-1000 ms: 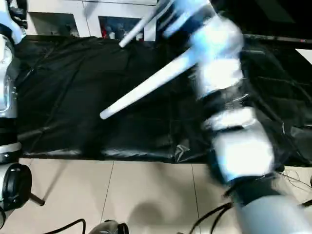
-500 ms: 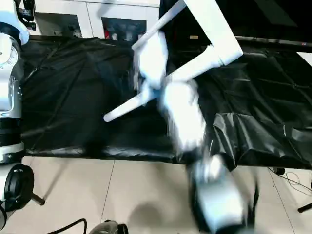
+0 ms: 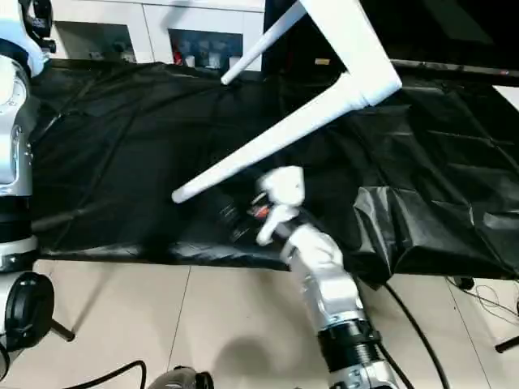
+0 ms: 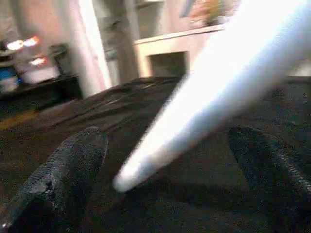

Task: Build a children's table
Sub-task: Flip table

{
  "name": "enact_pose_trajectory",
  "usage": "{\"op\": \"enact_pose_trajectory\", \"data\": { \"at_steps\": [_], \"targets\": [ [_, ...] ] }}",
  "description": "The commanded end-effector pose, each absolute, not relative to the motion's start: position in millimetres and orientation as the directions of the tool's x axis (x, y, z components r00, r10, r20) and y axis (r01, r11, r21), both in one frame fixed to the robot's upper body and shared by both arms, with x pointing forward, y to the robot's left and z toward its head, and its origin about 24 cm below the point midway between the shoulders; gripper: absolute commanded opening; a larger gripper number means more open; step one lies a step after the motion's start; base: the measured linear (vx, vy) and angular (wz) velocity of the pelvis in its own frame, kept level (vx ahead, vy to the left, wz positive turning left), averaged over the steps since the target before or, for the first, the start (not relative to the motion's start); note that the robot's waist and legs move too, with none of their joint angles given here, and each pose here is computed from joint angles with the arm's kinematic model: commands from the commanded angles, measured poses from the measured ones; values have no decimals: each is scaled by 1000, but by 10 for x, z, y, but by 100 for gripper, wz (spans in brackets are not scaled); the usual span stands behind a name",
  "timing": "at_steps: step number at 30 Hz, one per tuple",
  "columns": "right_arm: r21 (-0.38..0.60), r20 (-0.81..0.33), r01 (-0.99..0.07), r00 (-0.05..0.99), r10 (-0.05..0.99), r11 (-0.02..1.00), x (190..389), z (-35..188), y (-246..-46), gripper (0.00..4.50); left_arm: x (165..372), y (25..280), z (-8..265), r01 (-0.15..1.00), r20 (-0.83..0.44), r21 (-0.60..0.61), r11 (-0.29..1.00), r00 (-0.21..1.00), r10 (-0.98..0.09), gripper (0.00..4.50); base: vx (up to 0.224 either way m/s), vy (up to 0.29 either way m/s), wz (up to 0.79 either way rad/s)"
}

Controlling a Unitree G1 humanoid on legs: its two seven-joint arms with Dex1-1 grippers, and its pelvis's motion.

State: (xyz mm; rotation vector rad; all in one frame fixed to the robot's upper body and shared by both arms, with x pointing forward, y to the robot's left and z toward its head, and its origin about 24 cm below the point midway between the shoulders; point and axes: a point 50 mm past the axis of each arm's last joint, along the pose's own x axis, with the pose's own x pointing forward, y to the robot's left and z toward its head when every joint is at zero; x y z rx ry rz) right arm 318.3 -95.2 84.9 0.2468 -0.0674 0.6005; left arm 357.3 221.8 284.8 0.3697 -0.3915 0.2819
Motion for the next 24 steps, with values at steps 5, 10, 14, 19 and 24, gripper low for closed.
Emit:
{"op": "enact_pose_trajectory", "data": {
  "at_steps": [5, 10, 14, 19, 24],
  "targets": [
    [306, 171, -505, 863, 476, 807, 3314, 1033, -962, 450, 3587, 2219, 2823, -298, 393, 236, 925, 900, 190, 224, 0, 0, 0],
    [327, 192, -471, 882, 431, 819, 3474, 1153, -960, 416, 3587, 2228, 2818, -298, 390, 239, 924, 901, 190, 222, 0, 0, 0],
    [337, 204, -458, 888, 411, 822, 3559, 1255, -942, 381, 3586, 2237, 2810, -301, 387, 238, 923, 901, 195, 222, 0, 0, 0],
    [351, 249, -496, 867, 432, 794, 3567, 1364, -916, 337, 3576, 2275, 2769, -315, 376, 233, 920, 902, 213, 221, 0, 0, 0],
    [341, 280, -485, 870, 406, 805, 3602, 1468, -1000, 286, 3576, 2297, 2729, -321, 368, 229, 919, 903, 223, 217, 0, 0, 0]
  ]
}}
